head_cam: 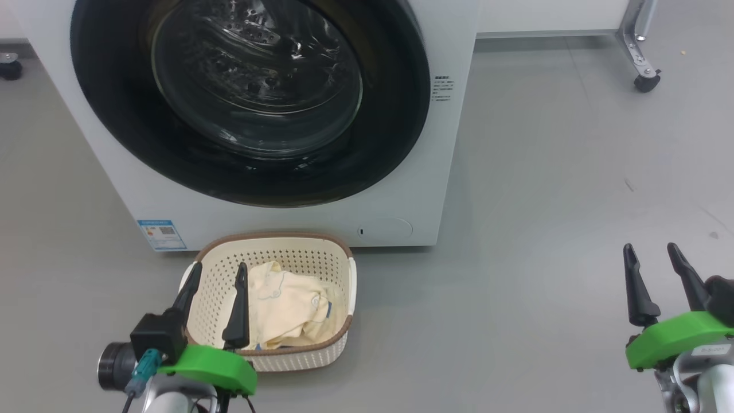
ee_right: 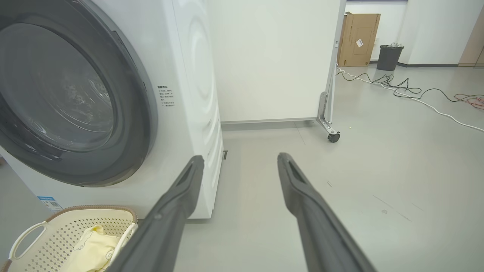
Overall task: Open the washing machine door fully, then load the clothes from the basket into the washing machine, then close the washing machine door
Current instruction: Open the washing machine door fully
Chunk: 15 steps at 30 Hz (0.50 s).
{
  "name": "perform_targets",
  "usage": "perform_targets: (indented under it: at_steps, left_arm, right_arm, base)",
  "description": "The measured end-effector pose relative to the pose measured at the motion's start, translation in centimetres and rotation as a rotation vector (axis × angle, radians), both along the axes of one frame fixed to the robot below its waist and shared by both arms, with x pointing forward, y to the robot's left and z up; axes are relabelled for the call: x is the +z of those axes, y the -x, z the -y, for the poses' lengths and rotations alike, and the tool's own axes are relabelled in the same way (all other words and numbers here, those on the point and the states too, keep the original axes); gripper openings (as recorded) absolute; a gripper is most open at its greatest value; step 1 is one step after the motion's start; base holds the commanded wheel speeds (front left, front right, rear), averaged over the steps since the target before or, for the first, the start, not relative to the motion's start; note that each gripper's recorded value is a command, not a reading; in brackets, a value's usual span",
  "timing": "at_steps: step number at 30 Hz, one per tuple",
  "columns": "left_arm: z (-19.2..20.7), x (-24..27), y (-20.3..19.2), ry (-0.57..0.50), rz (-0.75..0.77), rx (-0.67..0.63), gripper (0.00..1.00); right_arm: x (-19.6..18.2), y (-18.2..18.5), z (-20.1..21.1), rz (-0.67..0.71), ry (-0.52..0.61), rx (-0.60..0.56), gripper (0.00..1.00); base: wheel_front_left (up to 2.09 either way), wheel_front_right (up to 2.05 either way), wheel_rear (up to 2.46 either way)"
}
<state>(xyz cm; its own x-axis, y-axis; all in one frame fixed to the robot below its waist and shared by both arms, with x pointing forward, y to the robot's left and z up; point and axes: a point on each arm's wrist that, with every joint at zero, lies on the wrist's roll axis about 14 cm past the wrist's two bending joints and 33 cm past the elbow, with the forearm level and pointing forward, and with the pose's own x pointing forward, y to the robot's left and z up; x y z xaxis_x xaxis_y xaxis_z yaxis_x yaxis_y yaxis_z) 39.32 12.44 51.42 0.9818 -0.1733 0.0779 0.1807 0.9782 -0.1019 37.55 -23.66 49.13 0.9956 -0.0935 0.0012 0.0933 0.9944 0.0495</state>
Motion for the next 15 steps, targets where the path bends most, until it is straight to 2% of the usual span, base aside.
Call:
perform_targets:
  at_steps: [7, 15]
  left_arm:
    - [0.3, 0.1, 0.0, 0.007, 0.002, -0.001, 1.00]
    - [0.2, 0.0, 0.0, 0.011, 0.002, 0.002, 1.00]
  right_arm:
    - [0.1, 0.0, 0.3, 0.004, 0.003, -0.010, 1.00]
    - [0.5, -0.3, -1.3, 0.019, 0.000, 0.027, 1.00]
  base:
    - [0.80, 0.80, -1.60]
    - [0.22, 0.22, -0.43]
